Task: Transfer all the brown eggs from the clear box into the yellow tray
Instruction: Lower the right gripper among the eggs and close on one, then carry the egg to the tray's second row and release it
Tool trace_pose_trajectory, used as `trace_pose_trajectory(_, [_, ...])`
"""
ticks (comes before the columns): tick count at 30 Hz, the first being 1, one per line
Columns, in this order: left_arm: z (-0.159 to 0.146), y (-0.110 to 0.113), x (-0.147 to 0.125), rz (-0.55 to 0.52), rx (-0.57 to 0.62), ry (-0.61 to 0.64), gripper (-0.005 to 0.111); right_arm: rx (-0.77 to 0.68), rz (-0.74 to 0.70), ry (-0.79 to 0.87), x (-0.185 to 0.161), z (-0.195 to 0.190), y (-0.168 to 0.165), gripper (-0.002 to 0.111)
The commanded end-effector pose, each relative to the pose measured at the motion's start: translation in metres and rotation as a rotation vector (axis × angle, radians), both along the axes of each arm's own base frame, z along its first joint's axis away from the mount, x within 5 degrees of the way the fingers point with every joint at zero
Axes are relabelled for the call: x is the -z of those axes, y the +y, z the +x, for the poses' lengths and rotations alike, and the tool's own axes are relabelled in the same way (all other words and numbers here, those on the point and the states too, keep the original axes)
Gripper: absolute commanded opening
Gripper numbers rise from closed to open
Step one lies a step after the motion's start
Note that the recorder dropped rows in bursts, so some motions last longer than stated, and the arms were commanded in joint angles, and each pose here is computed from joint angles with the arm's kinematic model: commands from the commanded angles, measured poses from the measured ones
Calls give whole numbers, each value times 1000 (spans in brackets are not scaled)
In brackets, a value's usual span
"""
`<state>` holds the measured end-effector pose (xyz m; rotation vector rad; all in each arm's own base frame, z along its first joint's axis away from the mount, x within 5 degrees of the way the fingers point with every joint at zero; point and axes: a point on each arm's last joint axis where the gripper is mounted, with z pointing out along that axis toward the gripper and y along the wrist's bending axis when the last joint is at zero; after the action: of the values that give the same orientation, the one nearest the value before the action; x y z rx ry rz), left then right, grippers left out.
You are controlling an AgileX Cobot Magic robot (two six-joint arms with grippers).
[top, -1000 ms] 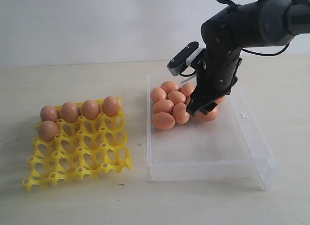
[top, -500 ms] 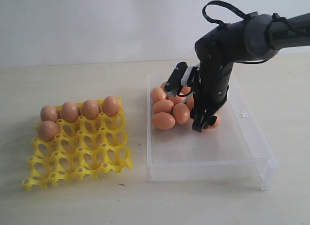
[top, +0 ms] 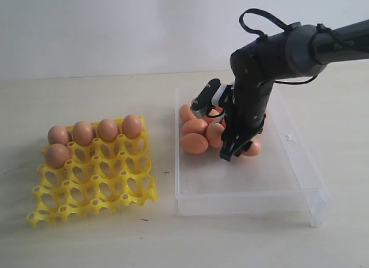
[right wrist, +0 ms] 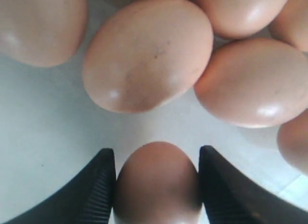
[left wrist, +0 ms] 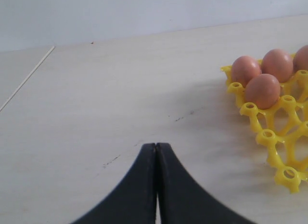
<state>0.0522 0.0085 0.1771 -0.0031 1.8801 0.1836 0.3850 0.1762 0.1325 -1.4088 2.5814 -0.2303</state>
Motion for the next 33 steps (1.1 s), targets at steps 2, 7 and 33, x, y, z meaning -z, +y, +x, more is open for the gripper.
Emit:
trace_pose_trajectory(2, [0, 0, -2, -2, 6, -18, 0, 34, 352, -66, -59, -8, 20, 0])
trace_pose_trajectory(7, [0, 0, -2, -2, 6, -18, 0, -207, 635, -153, -105, -35, 66, 0])
trace_pose_trajectory(33, [0, 0, -2, -2, 6, -18, 0, 10, 980, -495, -12, -71, 208, 0])
